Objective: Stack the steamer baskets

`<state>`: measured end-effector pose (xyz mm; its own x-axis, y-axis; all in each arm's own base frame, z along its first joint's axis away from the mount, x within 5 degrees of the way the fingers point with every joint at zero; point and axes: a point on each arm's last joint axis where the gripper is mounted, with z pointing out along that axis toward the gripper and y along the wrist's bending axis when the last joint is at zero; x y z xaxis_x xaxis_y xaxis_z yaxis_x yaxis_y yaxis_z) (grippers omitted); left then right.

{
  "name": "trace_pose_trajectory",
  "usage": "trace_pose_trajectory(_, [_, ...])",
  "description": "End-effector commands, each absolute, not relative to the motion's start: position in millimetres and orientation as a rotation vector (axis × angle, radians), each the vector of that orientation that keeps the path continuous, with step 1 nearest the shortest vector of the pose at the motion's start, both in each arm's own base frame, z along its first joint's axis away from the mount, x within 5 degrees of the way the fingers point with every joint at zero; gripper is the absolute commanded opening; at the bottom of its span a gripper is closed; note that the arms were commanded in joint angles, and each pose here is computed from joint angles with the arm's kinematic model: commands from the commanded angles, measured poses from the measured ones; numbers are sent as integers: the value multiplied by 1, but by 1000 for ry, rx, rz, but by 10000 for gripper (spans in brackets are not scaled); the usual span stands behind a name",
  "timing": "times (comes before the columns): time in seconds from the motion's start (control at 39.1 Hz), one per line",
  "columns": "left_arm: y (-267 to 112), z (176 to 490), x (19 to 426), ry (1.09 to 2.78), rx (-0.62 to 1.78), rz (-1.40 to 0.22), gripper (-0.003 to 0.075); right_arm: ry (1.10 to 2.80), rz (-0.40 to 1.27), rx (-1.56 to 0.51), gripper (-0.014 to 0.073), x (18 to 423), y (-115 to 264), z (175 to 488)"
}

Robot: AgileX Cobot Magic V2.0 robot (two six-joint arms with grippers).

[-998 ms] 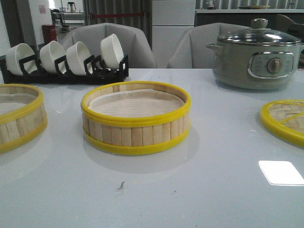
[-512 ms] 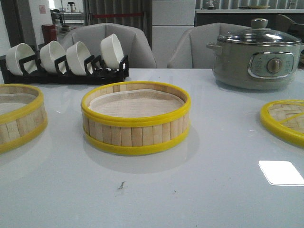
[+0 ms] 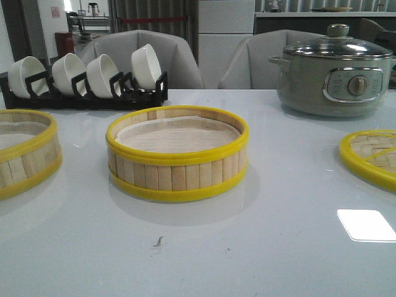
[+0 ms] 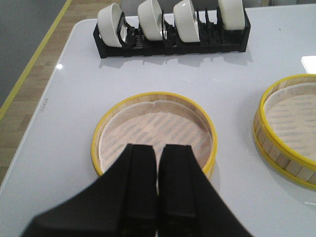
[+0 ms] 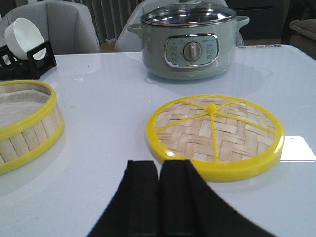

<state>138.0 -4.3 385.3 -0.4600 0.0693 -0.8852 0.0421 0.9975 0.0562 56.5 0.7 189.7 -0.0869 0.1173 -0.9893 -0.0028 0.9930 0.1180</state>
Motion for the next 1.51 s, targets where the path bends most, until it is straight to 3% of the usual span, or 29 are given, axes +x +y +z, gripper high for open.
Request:
trace_pose_trajectory(0.0, [-4, 400, 139, 1971, 86, 41, 95, 1528, 90, 74, 53, 55, 0, 204])
trace_pose_trajectory(0.36, [-2, 397, 137, 2006, 99, 89, 95, 1325, 212, 156, 53, 49, 0, 235])
trace_pose_trajectory(0.54, [-2, 397, 137, 2007, 98, 87, 95, 1451, 251, 200, 53, 43, 1, 283])
trace_pose_trajectory(0.82, [-3, 395, 137, 2026, 100, 75, 95, 1656, 237, 230, 53, 99, 2, 334])
trace_pose_trajectory(1.05, [-7, 394, 136, 2038, 108, 32, 95, 1774, 170, 205, 53, 130, 1, 337])
trace_pose_trajectory(1.48, [-7, 394, 136, 2036, 107, 29, 95, 1697, 178, 194, 53, 132, 1, 344])
